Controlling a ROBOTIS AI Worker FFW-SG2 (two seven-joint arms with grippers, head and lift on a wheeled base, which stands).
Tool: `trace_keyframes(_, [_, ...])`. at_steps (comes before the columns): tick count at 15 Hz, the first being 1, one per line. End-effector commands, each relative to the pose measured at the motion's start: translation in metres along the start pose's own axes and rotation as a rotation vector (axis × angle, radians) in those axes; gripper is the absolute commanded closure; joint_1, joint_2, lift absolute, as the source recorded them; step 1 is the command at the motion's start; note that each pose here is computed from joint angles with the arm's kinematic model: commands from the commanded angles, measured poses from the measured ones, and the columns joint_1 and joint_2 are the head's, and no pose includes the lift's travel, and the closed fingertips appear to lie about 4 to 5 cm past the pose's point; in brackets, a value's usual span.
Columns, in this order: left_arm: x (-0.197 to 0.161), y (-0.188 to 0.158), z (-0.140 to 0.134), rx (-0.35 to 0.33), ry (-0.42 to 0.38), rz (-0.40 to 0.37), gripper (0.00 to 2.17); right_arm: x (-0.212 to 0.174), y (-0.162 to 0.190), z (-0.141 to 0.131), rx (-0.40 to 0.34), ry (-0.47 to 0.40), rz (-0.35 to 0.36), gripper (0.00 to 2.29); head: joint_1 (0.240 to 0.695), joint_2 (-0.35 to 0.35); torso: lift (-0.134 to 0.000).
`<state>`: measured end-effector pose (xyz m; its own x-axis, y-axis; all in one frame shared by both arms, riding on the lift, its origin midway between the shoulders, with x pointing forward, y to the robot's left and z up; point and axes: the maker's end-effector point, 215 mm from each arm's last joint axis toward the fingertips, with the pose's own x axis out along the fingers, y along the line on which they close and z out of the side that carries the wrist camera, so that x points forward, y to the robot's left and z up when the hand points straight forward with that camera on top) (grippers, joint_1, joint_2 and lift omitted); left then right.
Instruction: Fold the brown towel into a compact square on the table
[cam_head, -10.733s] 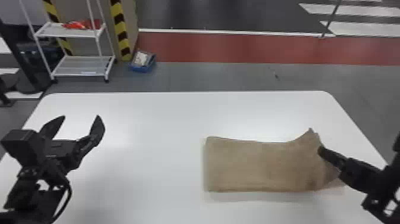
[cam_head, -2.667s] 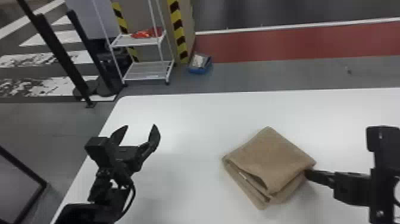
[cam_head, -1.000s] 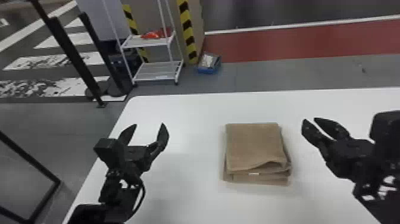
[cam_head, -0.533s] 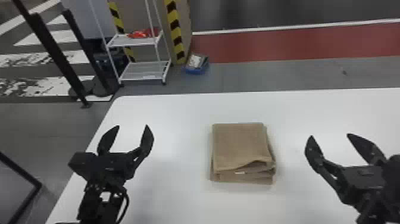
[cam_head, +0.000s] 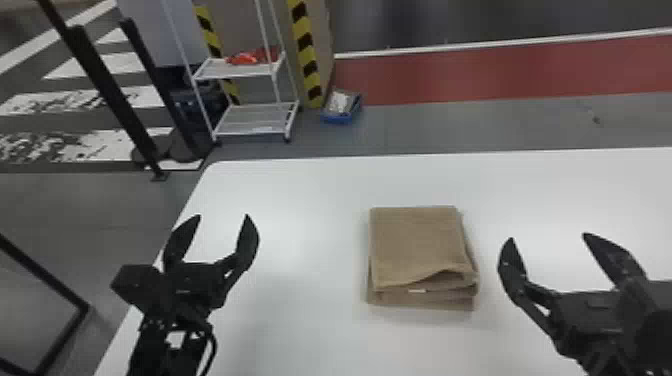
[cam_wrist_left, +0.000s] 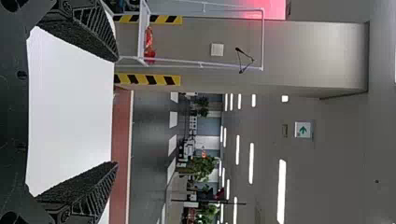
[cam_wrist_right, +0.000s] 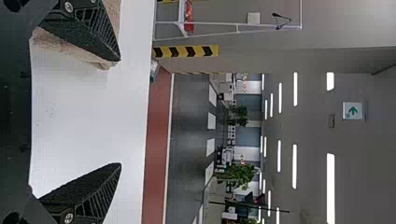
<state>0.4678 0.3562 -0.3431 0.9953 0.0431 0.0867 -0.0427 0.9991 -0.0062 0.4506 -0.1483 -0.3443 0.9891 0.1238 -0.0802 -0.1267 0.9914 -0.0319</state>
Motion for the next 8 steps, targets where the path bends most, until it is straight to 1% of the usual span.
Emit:
trace_keyframes(1, [-0.004,0.015,0.004,0.031,0.010,0.014,0.10,-0.001,0.006,-0.001,-0.002,-0.001,0.012,0.09,0.695,0.242,-0.125])
trace_keyframes(2, [-0.006,0.021,0.005,0.039,0.012,0.006,0.10,-0.002,0.010,-0.001,-0.001,-0.001,0.018,0.09,0.695,0.260,-0.125])
trace_keyframes(3, [-0.007,0.023,0.004,0.048,0.022,-0.018,0.10,-0.002,0.012,0.001,0.000,-0.006,0.024,0.09,0.695,0.268,-0.125])
trace_keyframes(5, [-0.011,0.028,0.003,0.052,0.035,-0.008,0.10,-0.003,0.013,0.000,-0.003,-0.006,0.027,0.09,0.695,0.280,-0.125])
trace_keyframes(8, [-0.011,0.027,0.000,0.044,0.036,0.011,0.10,-0.003,0.015,0.001,-0.003,-0.007,0.031,0.09,0.695,0.302,-0.125])
